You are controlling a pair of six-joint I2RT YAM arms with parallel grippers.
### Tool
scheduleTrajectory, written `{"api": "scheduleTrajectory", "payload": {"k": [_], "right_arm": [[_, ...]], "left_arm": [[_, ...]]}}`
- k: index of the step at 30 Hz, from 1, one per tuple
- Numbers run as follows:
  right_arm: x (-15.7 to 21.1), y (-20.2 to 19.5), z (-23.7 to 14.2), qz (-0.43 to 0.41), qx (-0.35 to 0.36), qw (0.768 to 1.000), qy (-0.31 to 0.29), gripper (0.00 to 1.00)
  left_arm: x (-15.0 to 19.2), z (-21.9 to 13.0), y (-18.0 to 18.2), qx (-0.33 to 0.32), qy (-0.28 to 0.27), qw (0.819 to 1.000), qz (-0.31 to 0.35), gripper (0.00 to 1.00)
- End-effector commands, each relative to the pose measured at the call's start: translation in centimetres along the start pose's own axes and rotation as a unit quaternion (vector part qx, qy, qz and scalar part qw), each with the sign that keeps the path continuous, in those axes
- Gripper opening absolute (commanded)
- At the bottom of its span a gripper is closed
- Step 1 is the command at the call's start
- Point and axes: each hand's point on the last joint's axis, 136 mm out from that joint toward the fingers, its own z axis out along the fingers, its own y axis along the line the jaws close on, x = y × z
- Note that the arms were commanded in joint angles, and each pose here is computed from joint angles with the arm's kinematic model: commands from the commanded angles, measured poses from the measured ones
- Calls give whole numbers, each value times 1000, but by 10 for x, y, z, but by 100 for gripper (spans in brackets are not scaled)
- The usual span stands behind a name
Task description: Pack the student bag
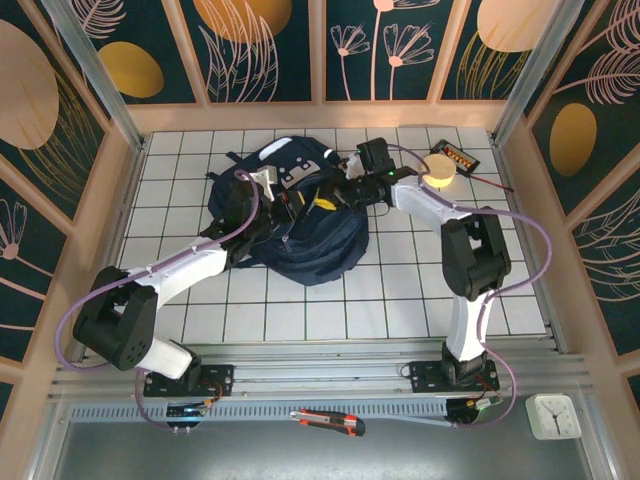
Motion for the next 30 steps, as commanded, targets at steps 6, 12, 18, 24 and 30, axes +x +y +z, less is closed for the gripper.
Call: {"api": "scheduleTrajectory", "payload": {"k": [6, 12, 18, 24, 30], "right_arm": [[-10, 27, 10, -20, -37, 999, 1, 48], [-3, 25, -7, -40, -7, 999, -14, 49], [12, 12, -48, -61, 47, 996, -52, 50], [26, 0, -100, -92, 85, 984, -130, 56], [40, -12, -113, -79, 88, 984, -134, 58]], "left_arm": [[-30, -4, -40, 67, -41, 997, 8, 0], [-32, 0, -42, 70, -39, 997, 11, 0], [-33, 6, -45, 74, -34, 997, 13, 0], [-28, 12, -40, 69, -23, 997, 9, 0], [-28, 10, -42, 72, -24, 997, 8, 0]]}}
